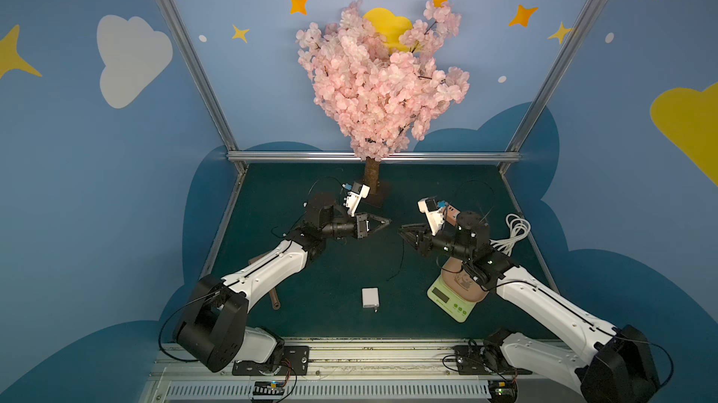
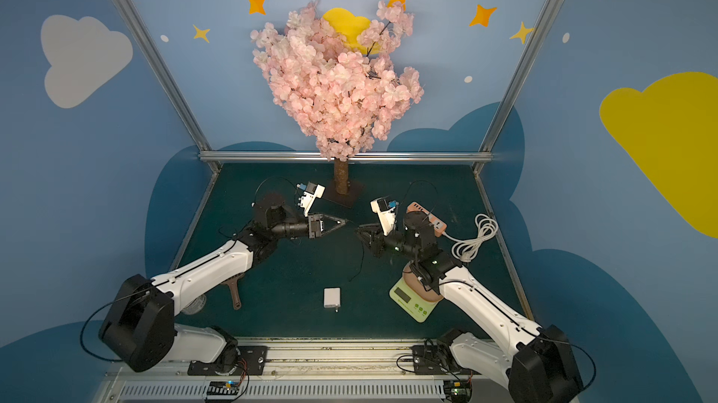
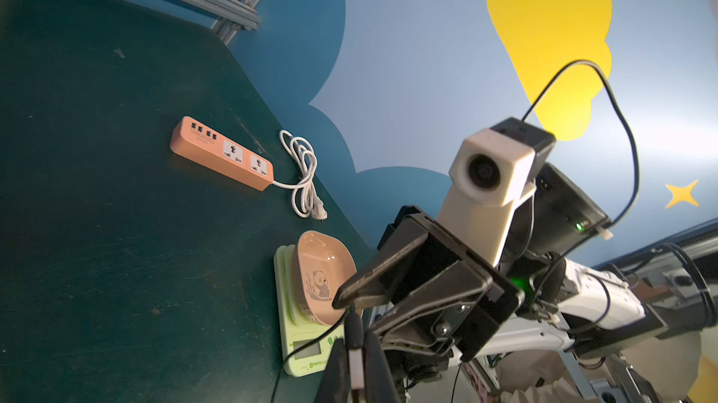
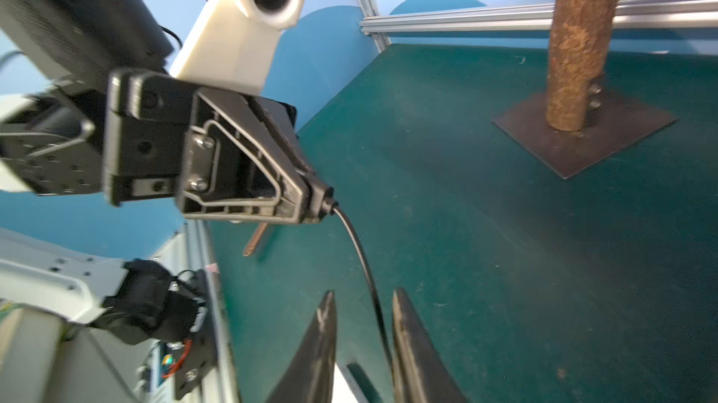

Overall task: Charge the electronic scale
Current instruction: Pick up the charging cable from the center of the board.

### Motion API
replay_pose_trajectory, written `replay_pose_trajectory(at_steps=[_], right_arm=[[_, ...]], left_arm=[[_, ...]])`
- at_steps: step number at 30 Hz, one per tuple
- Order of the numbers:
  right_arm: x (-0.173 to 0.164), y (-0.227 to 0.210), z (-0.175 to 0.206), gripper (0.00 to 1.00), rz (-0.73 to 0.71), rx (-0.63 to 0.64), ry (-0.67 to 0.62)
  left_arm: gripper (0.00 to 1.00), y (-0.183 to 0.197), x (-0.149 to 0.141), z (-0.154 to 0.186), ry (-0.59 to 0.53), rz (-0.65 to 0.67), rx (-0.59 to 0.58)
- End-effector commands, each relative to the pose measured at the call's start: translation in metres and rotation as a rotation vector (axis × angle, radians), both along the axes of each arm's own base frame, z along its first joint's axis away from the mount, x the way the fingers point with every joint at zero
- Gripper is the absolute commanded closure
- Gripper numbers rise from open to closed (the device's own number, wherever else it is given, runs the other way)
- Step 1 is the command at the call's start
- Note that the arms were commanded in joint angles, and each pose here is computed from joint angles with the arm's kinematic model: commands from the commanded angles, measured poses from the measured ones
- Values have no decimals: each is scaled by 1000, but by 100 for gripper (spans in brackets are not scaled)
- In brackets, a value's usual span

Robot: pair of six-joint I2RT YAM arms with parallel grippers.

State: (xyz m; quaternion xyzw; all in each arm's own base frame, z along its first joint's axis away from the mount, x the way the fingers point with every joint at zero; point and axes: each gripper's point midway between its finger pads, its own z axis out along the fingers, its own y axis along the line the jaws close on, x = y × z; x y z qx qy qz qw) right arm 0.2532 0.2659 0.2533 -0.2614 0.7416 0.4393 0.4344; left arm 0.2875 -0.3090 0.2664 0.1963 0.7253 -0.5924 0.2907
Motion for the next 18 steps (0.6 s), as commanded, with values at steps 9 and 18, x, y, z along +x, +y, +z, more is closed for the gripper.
replay_pose_trajectory(at_steps=[9, 18], right_arm=[[-43, 1, 40, 67, 308, 144, -35], [-56, 1, 48, 77, 367, 168, -47]], left_arm=[[94, -9, -42, 21, -226, -261, -81], [95, -22, -55, 22, -267, -332, -108]])
